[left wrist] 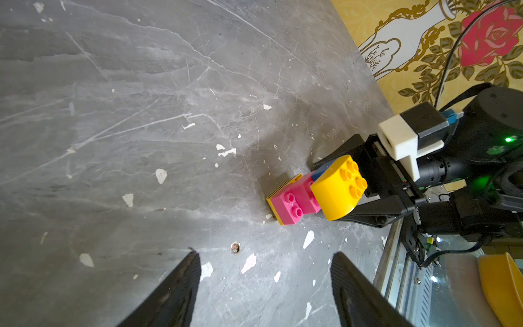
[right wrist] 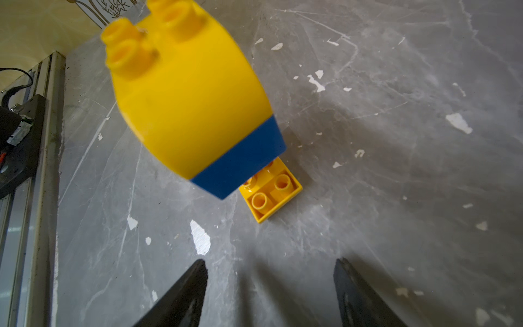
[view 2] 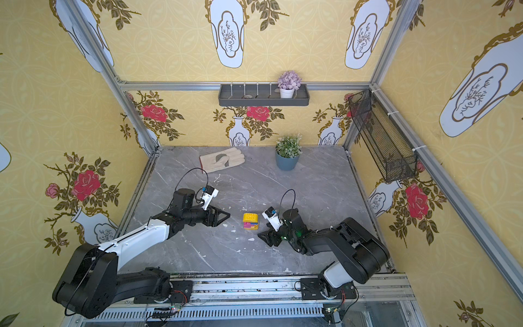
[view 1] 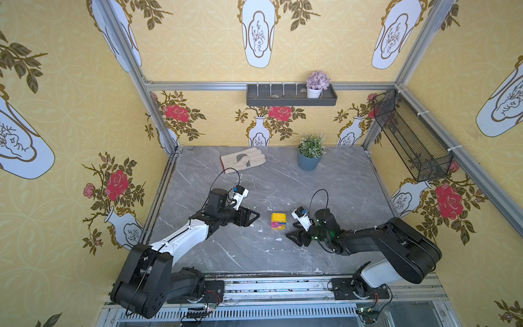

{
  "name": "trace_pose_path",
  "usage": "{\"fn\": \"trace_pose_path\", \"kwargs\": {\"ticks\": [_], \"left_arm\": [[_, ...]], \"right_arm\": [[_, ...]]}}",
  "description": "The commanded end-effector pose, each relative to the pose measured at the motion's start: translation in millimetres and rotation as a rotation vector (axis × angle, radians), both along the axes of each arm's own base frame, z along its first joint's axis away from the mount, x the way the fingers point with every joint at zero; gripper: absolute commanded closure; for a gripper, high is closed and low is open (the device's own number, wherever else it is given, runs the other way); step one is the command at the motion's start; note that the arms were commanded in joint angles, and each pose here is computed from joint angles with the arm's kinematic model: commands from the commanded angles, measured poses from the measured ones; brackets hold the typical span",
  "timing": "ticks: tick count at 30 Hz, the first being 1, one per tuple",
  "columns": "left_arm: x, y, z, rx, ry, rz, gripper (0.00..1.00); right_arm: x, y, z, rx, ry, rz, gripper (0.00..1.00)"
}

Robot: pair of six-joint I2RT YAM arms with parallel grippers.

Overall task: Assemble the letter s with lego
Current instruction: Adjust the lego brick at the center of the board.

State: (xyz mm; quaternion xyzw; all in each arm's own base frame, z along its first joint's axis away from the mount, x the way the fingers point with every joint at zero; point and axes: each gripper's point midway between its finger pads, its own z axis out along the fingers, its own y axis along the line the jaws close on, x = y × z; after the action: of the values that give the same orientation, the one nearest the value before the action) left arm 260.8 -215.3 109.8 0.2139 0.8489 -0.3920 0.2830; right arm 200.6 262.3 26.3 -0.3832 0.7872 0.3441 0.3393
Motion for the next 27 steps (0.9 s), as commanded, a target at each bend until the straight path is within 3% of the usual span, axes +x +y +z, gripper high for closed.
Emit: {"fn": "trace_pose_path", "kwargs": {"ticks": [1,27], "left_arm": [[-0.7,-0.1,-1.7,0.017,-0.005,-0.020,0.25],[-8.9,8.9,-11.2,0.056,0.038,0.012,0.25]], "right_arm": [[4.6,7.4,5.1,0.039,-0.050,0.031,0.28],[-3.0,33.5,-17.3,0.100,-0.030,0.215,0.31]]}}
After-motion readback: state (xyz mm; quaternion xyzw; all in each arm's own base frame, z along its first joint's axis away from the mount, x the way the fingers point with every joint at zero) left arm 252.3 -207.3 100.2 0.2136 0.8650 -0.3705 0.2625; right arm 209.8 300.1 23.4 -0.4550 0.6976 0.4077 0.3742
